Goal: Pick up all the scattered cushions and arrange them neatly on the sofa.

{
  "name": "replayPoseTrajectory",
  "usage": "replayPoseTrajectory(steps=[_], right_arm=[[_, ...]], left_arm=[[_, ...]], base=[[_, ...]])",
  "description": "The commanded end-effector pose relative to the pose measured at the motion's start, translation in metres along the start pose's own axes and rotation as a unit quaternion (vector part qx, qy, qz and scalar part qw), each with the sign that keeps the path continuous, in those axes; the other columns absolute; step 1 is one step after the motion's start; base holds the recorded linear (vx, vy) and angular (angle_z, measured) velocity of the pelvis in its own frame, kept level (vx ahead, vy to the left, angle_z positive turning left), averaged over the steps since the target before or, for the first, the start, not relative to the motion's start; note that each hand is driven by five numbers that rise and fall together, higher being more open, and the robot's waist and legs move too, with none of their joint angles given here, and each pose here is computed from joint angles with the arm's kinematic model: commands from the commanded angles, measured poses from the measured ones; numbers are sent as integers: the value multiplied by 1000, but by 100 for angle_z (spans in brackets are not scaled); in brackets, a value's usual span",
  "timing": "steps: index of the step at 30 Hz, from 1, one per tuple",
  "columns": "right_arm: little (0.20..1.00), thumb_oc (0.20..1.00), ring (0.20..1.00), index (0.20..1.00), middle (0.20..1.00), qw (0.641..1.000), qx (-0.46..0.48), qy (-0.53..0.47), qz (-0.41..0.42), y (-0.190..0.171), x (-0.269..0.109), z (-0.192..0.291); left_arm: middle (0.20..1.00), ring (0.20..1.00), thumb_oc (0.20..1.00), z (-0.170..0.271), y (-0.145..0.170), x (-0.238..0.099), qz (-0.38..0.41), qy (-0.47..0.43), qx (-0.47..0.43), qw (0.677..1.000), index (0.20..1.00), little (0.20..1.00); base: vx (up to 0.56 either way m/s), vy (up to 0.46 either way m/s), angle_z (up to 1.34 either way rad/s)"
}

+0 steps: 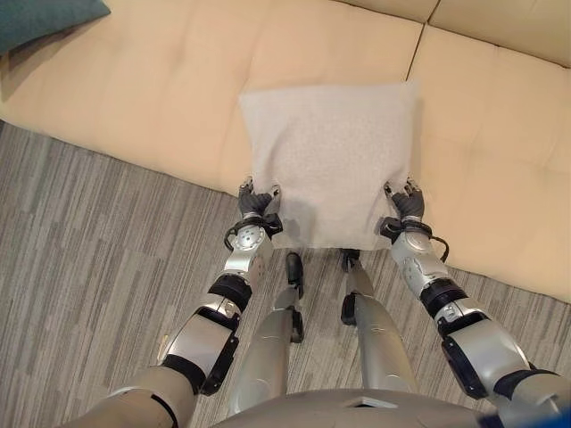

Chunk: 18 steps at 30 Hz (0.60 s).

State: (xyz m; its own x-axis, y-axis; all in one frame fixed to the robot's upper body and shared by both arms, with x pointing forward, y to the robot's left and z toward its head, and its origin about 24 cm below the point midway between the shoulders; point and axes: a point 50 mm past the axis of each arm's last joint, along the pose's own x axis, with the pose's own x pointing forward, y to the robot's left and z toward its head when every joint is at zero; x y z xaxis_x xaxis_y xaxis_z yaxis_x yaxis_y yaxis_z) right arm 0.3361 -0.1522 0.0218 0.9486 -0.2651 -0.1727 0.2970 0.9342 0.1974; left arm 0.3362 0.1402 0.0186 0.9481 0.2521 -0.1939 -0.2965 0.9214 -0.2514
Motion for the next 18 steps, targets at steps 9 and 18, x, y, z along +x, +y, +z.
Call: replayPoseTrajectory(steps=[9,18], right_arm=[[200,200,200,200,200,979,131,-51,148,52,-42,6],[200,200,200,200,200,985,-2,-124,124,-22,-69,12]], left_arm=[[200,200,200,3,-33,-32,-121,-41,-53,990,200,200],[200,200,200,4,-4,-68,-189,-69,-28,979,200,200]], base=[[77,-32,-1],[114,-83,4]])
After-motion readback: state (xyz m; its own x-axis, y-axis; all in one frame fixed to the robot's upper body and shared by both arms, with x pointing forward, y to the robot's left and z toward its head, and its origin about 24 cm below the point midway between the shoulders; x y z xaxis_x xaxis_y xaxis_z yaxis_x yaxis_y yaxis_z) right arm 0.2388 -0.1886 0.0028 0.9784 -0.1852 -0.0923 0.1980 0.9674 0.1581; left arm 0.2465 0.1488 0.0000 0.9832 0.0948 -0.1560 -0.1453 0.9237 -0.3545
